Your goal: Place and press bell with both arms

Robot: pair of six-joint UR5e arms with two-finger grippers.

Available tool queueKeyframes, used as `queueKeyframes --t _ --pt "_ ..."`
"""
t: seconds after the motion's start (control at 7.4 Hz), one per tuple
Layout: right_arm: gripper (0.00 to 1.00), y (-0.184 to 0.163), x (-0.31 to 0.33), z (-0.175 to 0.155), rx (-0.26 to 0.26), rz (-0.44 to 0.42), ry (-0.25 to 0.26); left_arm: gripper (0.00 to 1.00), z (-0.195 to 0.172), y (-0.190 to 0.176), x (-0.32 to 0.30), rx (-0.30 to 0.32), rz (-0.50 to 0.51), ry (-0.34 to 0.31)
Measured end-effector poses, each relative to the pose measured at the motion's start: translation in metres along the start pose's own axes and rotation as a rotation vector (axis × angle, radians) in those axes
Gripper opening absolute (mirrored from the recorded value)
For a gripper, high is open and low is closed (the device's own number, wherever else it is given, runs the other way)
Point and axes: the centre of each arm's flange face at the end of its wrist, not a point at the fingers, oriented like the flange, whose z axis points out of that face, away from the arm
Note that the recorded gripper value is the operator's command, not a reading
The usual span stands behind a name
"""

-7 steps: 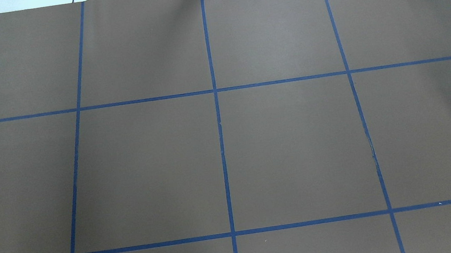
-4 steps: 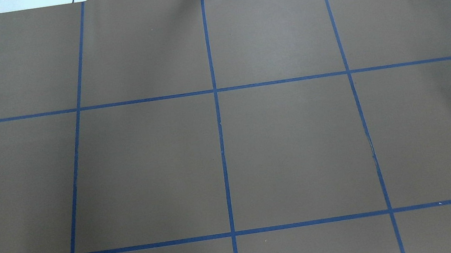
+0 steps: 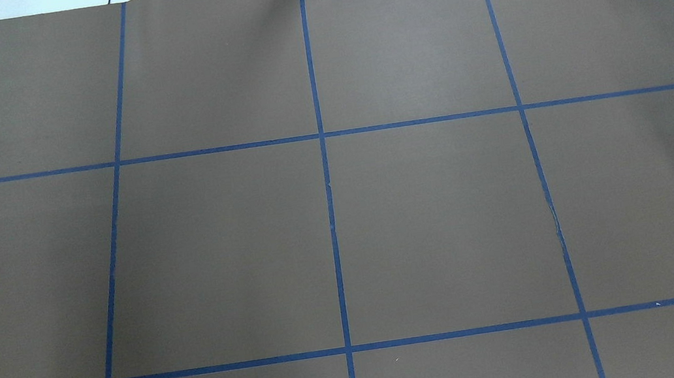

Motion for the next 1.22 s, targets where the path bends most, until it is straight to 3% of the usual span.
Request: queueKeyframes --t 0.27,0.68,1.22 --pt "1.00 0.000 0.001 0.000 -0.001 -0.001 0.001 1.00 0.042 0.025 -0.011 0.087 -0.132 -0.062" --pt "1.00 -0.003 -0.001 0.000 0.002 -0.007 0.002 1.00 0.104 0.063 -0.018 0.190 -0.304 -0.094" --pt "1.00 -0.011 -0.008 -0.006 0.021 -0.031 0.005 1.00 0.166 0.119 -0.033 0.233 -0.390 -0.080"
